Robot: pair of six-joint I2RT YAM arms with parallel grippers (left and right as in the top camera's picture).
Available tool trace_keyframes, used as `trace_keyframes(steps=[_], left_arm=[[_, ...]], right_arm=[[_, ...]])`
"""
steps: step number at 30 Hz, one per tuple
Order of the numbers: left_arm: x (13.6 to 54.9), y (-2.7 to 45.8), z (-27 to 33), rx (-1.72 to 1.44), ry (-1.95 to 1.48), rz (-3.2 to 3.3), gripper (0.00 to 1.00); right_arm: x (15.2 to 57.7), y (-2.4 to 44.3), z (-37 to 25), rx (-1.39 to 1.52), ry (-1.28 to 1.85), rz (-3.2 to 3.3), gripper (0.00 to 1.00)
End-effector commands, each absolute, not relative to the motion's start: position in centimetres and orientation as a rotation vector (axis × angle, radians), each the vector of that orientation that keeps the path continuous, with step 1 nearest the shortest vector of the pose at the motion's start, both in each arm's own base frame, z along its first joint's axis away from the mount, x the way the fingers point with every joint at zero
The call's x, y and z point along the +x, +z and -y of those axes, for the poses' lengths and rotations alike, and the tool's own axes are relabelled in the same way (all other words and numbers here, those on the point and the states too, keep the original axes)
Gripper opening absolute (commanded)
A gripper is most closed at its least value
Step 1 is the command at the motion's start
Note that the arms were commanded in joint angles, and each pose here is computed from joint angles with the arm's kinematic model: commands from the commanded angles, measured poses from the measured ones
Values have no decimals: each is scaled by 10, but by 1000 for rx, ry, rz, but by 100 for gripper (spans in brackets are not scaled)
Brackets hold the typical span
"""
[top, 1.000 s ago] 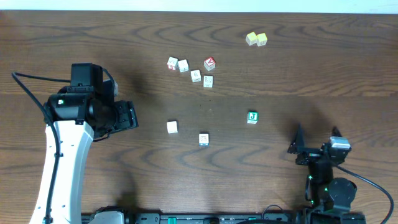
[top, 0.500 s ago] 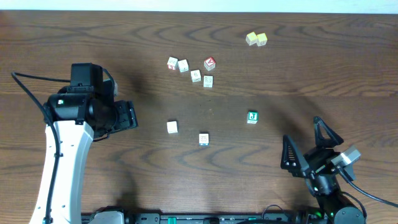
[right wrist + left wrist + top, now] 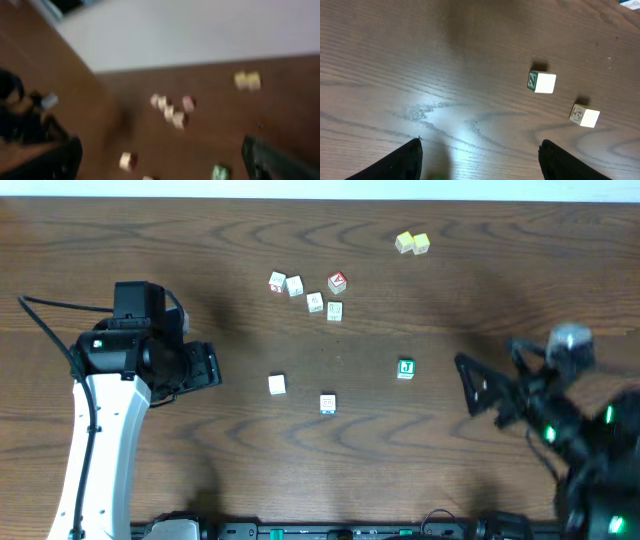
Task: Lift 3 blocks
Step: 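Move the right gripper over the white block near the J block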
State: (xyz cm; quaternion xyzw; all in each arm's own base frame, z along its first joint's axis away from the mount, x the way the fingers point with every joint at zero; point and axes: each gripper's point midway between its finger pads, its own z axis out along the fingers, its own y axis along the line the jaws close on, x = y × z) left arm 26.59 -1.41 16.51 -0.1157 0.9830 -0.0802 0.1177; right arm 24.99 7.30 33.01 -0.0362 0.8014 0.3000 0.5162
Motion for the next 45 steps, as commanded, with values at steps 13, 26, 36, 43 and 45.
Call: trace_keyframes(steps=[13, 26, 36, 43, 45], left_arm=[[270, 172, 12, -307, -213, -2860, 75], [270, 172, 12, -307, -213, -2860, 75], [270, 172, 12, -307, -213, -2860, 75], [270, 172, 12, -307, -213, -2860, 75], [270, 172, 12, -307, -213, -2860, 75]], right_arm=[[306, 235, -168, -386, 603, -2561, 99], [344, 100, -135, 150, 116, -2931, 91], [341, 31, -125, 194, -60, -3085, 78], [343, 1, -117, 85, -95, -3144, 77], [344, 1, -114, 82, -75, -3147, 72]])
